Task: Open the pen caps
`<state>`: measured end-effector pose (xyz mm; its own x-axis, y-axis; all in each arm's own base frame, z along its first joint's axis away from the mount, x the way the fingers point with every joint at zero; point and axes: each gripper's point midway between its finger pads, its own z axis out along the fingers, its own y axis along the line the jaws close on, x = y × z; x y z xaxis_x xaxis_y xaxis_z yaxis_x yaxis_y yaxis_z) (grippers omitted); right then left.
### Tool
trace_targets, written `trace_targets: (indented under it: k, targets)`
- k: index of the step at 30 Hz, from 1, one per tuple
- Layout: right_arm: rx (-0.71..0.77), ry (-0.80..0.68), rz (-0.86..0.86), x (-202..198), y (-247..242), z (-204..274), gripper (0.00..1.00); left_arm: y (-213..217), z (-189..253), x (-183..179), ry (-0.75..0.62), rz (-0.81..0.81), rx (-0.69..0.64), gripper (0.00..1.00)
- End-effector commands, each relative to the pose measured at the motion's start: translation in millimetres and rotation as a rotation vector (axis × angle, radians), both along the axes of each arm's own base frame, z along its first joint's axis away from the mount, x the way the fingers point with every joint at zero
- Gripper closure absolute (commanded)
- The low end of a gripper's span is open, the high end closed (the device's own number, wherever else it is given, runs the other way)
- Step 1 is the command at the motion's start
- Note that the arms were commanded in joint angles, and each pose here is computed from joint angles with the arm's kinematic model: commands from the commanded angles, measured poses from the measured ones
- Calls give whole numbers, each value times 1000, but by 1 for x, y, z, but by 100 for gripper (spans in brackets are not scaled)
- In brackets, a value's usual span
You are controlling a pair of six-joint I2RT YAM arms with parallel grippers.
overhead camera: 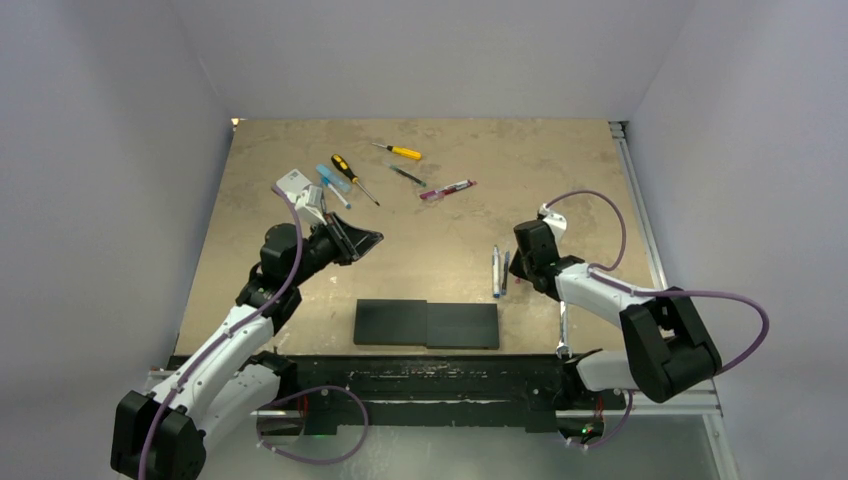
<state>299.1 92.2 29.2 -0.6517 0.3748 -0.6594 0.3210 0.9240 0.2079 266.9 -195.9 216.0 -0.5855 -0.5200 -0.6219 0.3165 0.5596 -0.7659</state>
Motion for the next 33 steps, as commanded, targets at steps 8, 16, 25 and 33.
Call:
trace_targets:
  k: [8, 16, 25, 33]
  targets:
    - [46, 32, 12, -5, 7, 2, 80, -3, 11, -4, -48, -16, -24, 100]
    - [49, 28, 7, -6, 7, 3, 77, -3, 11, -4, -42, -15, -17, 100]
    - [70, -22, 5, -2, 8, 27, 67, 2, 12, -1, -38, 9, 22, 100]
    - [201, -266, 125, 13, 33, 112, 41, 81, -32, 14, 191, 386, 382, 100]
